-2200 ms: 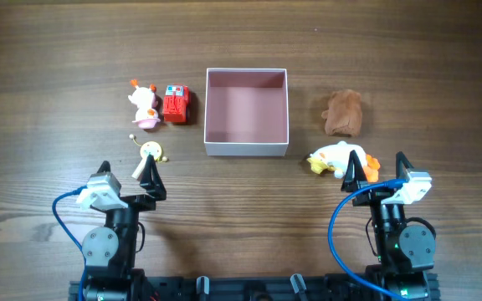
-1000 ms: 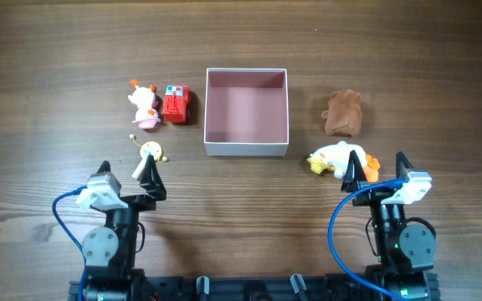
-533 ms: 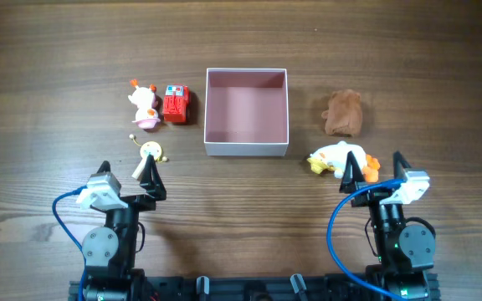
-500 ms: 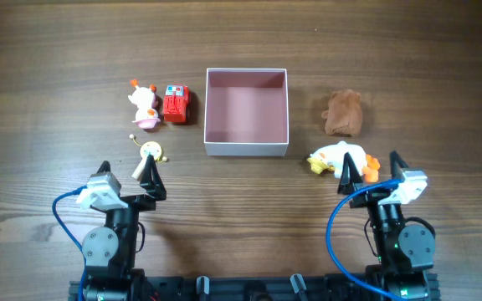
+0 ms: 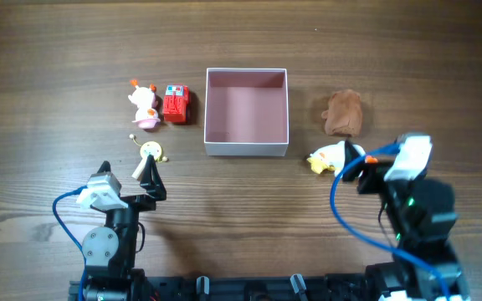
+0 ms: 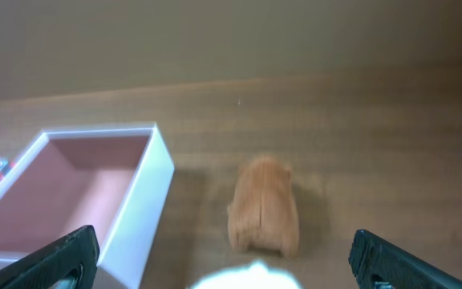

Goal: Pack container
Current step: 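Reach the right gripper to the brown plush bear and grasp it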

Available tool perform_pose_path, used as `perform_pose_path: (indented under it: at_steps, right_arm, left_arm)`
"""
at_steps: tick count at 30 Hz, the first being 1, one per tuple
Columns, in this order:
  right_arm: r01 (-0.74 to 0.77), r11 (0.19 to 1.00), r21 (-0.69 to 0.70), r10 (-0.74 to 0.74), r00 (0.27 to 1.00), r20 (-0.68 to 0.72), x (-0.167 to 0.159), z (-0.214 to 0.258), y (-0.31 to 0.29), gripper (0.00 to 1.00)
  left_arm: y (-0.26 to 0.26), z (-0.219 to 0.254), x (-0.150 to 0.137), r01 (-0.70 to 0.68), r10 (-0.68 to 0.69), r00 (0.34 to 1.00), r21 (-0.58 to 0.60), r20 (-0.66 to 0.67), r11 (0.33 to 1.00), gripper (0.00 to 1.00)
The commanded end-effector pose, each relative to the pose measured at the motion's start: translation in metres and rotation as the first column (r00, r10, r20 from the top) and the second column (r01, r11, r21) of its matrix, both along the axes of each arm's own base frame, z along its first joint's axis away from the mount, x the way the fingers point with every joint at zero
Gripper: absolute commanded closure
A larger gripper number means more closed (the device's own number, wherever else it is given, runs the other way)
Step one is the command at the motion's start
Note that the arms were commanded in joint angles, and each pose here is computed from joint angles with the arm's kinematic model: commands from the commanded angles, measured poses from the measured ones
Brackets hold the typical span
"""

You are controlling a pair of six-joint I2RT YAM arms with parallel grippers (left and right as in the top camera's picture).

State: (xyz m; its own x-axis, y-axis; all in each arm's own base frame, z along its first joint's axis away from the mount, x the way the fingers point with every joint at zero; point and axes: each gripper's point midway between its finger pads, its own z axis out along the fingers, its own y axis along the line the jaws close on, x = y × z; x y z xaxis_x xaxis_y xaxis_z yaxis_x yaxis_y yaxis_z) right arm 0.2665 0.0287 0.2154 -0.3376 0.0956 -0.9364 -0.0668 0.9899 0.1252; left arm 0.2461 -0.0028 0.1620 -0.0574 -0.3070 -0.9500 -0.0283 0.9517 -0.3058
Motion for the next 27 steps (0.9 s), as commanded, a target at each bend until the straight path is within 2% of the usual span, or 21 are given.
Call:
perform_pose_path:
  at_steps: [1, 6, 11, 15, 20, 27]
  right_arm:
    - [0.029, 0.999, -0.025, -0.029, 0.999, -0.013, 0.030, 0.043, -0.004, 0.01]
    - [0.019, 0.998, -0.052, -0.027, 0.989, -0.148, 0.073, 0.047, 0.000, 0.01]
    - [0.012, 0.996, -0.090, -0.045, 0.925, -0.378, 0.107, 0.003, 0.001, 0.00]
    - [0.000, 0.990, -0.139, -0.068, 0.871, -0.487, 0.131, -0.026, -0.001, 0.00]
    - [-0.079, 0.975, -0.209, -0.031, 0.880, -0.475, 0.156, -0.037, 0.001, 0.00]
    - [-0.095, 0.975, -0.202, -0.008, 0.889, -0.458, 0.161, -0.037, 0.005, 0.00]
  left_arm:
    - [-0.002, -0.002, 0.000, 0.013, -0.013, 1.000, 0.015, 0.001, 1.000, 0.00]
    - [-0.002, -0.002, 0.000, 0.013, -0.013, 1.000, 0.015, 0.001, 1.000, 0.00]
    - [-0.002, -0.002, 0.000, 0.013, -0.013, 1.000, 0.015, 0.001, 1.000, 0.00]
    - [-0.002, -0.002, 0.000, 0.013, -0.013, 1.000, 0.015, 0.001, 1.000, 0.00]
    - [-0.002, -0.002, 0.000, 0.013, -0.013, 1.000, 0.015, 0.001, 1.000, 0.00]
    - [-0.002, -0.002, 0.000, 0.013, -0.013, 1.000, 0.015, 0.001, 1.000, 0.00]
